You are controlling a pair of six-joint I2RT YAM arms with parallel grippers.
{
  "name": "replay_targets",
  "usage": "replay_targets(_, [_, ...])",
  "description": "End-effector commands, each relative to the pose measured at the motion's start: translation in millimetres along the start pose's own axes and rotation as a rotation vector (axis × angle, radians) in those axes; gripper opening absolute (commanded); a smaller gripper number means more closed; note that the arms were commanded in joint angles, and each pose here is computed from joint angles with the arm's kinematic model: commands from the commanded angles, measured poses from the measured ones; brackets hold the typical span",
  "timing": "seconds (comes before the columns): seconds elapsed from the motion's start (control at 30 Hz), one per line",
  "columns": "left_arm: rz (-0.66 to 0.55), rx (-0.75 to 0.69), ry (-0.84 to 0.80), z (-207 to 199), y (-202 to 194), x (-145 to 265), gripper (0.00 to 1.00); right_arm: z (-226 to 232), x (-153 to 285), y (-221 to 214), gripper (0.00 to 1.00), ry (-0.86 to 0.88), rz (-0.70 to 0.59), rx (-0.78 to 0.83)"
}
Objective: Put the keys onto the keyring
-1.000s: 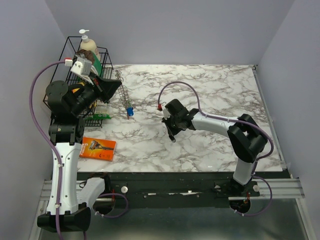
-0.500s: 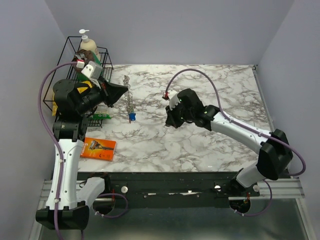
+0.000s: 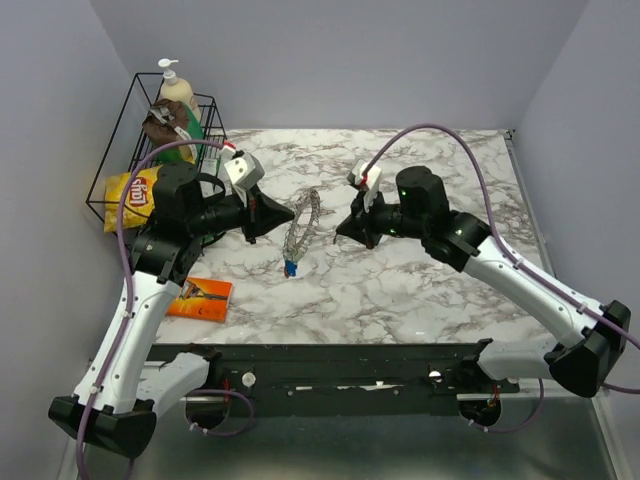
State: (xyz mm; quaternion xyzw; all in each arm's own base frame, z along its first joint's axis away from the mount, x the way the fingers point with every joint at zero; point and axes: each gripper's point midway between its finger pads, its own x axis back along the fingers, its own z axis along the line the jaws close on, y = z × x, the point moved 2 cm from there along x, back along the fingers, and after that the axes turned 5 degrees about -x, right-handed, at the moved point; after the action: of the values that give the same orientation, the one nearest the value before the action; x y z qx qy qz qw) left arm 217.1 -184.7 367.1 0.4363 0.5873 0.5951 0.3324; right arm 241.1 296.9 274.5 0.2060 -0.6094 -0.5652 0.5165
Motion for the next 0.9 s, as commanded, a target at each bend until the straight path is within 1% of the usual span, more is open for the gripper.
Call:
replay_targets(0.0, [0.028,-0.070,-0.019,-9.0,-10.1,-4.9,0.00,19.2,28.1,29.8,0.01,0.085,-0.084,0.074])
replay_targets(0.17, [0.045,-0.122,0.006,-11.6,-18.9,-11.0,0.00,40.6,46.8,47.3,0.01,0.187,-0.136,0.112])
replay_targets(0.27, [0.043,-0.160,0.020,-13.8,-20.9,-14.4,0.00,53.9,52.4,53.2,0.01,0.262,-0.145,0.121])
replay_targets(0.47, [0.029,-0.211,0.031,-18.4,-20.5,-19.5,0.00,66.6,50.1,57.3,0.01,0.360,-0.126,0.101])
replay_targets(0.73, [0.014,-0.286,0.060,-20.6,-20.5,-21.1,0.00,70.9,42.0,59.7,0.01,0.416,-0.102,0.076])
replay_targets(0.87, [0.006,-0.318,0.072,-21.0,-21.2,-20.8,0.00,68.8,37.1,62.6,0.01,0.412,-0.098,0.067])
